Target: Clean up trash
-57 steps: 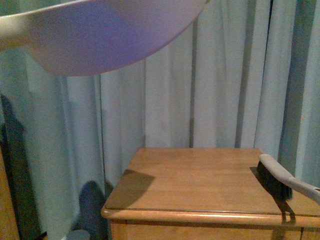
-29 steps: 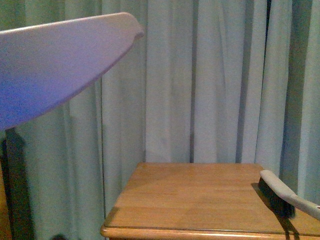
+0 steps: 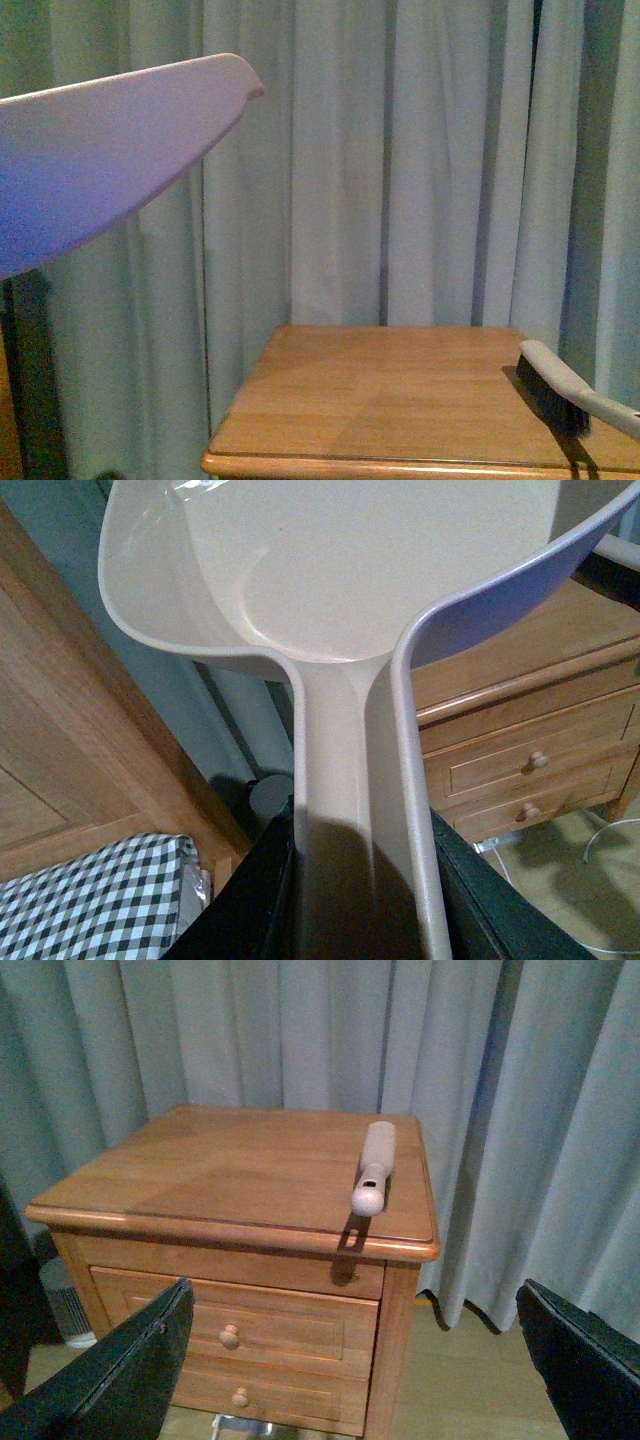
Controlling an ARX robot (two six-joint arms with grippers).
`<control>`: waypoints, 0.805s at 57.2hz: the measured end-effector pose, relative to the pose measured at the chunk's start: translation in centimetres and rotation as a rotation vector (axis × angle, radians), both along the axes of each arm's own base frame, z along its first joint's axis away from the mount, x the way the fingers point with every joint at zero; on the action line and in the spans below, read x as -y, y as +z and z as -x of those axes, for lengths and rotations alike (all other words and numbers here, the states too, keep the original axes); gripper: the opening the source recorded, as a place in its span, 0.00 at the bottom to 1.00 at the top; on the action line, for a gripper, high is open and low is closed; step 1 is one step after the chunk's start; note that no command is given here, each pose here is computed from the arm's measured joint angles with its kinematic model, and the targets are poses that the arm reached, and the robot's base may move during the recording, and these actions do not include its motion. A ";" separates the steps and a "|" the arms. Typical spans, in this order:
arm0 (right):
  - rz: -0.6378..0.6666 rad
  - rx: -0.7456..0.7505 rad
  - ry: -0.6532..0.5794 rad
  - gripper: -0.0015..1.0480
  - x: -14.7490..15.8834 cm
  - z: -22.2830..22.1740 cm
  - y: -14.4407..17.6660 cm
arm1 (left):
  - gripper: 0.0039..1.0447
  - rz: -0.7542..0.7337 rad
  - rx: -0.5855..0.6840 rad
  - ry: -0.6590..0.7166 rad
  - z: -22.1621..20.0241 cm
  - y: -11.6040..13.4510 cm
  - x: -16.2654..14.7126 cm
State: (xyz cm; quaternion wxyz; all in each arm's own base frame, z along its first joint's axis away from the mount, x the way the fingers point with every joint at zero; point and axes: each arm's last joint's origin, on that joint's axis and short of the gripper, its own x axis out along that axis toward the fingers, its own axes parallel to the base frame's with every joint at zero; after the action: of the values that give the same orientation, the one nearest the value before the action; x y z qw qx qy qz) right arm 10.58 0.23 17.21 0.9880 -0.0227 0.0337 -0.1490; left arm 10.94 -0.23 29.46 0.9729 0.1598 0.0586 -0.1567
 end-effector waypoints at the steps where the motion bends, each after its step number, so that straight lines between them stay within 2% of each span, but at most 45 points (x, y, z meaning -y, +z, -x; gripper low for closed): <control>1: -0.001 -0.009 -0.010 0.93 0.0 -0.1 0.1 | 0.27 0.000 0.000 0.000 0.0 0.0 0.0; 5: -0.022 -0.056 -0.017 0.93 -0.1 -1.4 1.2 | 0.27 0.000 -0.001 -0.002 0.0 0.0 0.0; 13: -0.086 -0.133 0.064 0.93 -0.4 -5.0 5.2 | 0.27 0.002 -0.002 -0.001 0.0 0.0 0.0; 24: -0.116 -0.319 0.045 0.93 -0.8 -13.5 10.8 | 0.27 0.003 -0.002 -0.001 0.0 0.0 0.0; 36: -0.131 -0.467 -0.013 0.93 -0.7 -20.4 13.1 | 0.27 0.003 -0.002 -0.001 0.0 0.0 0.0; 46: -0.138 -0.572 -0.039 0.93 -0.5 -24.2 12.3 | 0.27 0.003 -0.002 -0.001 0.0 0.0 0.0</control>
State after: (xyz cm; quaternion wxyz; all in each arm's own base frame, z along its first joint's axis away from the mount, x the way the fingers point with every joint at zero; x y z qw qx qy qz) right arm 34.82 0.73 29.49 0.9345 0.0042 0.3214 -0.1530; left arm 10.96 -0.24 29.43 0.9729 0.1583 0.0594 -0.1575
